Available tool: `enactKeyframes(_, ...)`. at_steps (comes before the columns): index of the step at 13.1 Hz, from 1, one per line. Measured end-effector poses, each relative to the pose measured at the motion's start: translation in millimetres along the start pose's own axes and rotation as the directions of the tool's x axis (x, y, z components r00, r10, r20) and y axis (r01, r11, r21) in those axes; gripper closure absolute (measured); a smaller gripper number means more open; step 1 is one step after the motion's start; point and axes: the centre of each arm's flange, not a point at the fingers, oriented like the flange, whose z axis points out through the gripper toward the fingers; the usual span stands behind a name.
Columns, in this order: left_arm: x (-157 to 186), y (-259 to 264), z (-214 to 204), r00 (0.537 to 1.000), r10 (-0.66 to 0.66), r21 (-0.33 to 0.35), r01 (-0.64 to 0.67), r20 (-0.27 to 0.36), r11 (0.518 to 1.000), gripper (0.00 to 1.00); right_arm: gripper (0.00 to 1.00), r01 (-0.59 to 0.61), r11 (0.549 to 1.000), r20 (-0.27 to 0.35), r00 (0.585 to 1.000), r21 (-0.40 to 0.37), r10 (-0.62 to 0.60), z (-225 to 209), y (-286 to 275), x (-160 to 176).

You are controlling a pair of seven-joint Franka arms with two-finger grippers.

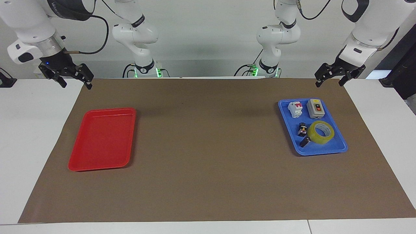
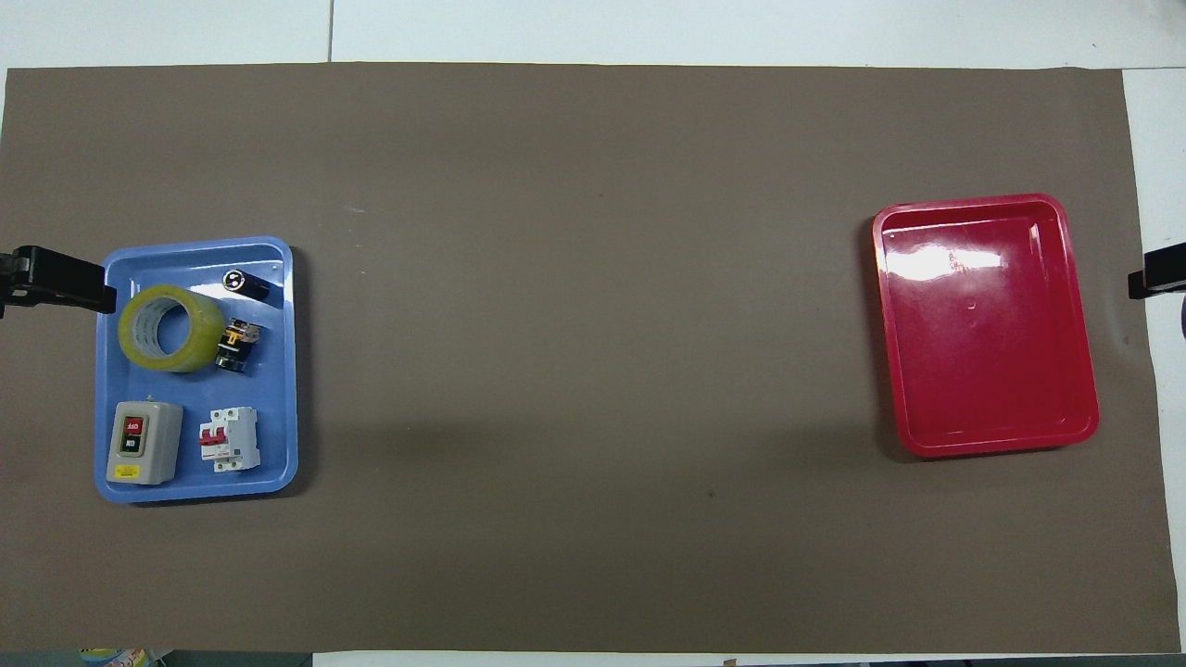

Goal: Place and move tape with both arms
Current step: 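Reach the left gripper toward the yellow tape roll in the blue tray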

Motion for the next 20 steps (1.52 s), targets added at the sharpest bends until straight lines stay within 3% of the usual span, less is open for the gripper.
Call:
enactKeyframes(17, -1, -2, 1, 1.0, 0.014, 0.0, -0.014, 0.004, 1.0, 0.0, 0.0, 0.007, 1.0, -0.002, 1.0, 0.001, -0.007, 6, -4, 4)
enactKeyframes(20, 3, -10, 3, 1.0, 0.01, 0.0, -0.01, -0.03, 1.0, 0.0, 0.0, 0.021, 1.0, -0.017, 1.0, 0.0, -0.021, 5, -12, 6)
